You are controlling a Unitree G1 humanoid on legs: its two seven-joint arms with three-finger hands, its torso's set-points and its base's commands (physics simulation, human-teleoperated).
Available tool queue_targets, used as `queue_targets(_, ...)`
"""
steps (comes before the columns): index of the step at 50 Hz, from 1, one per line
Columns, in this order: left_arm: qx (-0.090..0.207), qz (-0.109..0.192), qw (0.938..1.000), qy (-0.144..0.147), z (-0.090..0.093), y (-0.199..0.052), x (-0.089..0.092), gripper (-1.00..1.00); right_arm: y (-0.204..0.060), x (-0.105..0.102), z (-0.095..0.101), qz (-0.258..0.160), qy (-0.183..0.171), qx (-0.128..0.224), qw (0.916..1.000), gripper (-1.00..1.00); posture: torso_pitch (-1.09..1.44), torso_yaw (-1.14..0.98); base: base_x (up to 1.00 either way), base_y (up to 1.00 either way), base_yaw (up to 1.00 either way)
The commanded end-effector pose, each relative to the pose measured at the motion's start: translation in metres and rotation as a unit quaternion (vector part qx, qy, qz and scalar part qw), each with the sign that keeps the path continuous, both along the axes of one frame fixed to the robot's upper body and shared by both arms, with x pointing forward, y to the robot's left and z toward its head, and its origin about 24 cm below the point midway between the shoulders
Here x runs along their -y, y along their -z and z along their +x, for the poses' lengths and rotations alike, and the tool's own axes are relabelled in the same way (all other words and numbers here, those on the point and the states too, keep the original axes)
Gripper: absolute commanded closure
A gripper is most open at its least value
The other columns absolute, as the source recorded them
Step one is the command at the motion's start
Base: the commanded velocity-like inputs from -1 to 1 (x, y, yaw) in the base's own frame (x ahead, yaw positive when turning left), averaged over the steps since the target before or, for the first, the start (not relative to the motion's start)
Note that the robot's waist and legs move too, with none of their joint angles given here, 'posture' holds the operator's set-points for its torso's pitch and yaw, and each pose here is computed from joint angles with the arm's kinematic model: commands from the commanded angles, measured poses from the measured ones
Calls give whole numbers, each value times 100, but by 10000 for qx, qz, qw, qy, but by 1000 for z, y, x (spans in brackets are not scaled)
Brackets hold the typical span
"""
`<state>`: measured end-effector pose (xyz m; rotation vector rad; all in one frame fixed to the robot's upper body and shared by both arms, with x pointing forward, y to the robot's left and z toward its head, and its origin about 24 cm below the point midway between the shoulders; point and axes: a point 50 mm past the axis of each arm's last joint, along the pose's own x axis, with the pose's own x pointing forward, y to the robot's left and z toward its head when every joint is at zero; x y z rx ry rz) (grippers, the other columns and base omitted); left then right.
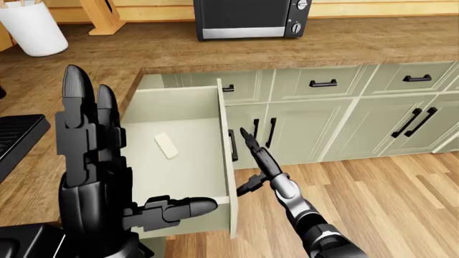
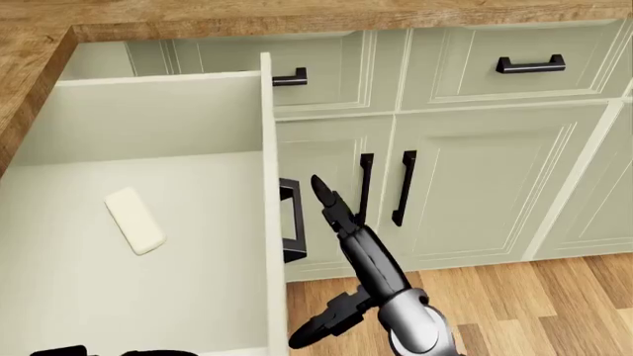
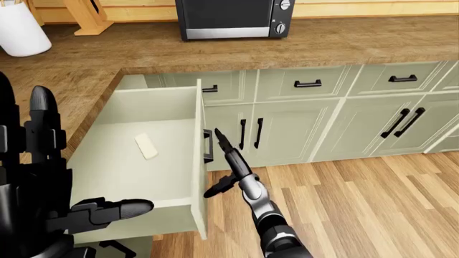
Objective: Close the right drawer.
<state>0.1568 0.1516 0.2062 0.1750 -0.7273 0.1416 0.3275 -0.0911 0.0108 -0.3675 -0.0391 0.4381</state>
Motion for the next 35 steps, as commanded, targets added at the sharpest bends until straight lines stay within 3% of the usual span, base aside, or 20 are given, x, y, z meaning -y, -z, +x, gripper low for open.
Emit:
queue_targets(1, 319, 5, 9995, 19, -6, -8, 1, -100, -13, -16, 3, -19, -429, 324, 9986, -100, 0, 0, 0, 0, 0)
queue_targets(35, 303, 13, 9995, 39, -6, -8, 1, -100, -7, -58, -7, -266, -1079, 236, 9935, -100, 0, 0, 0, 0, 0)
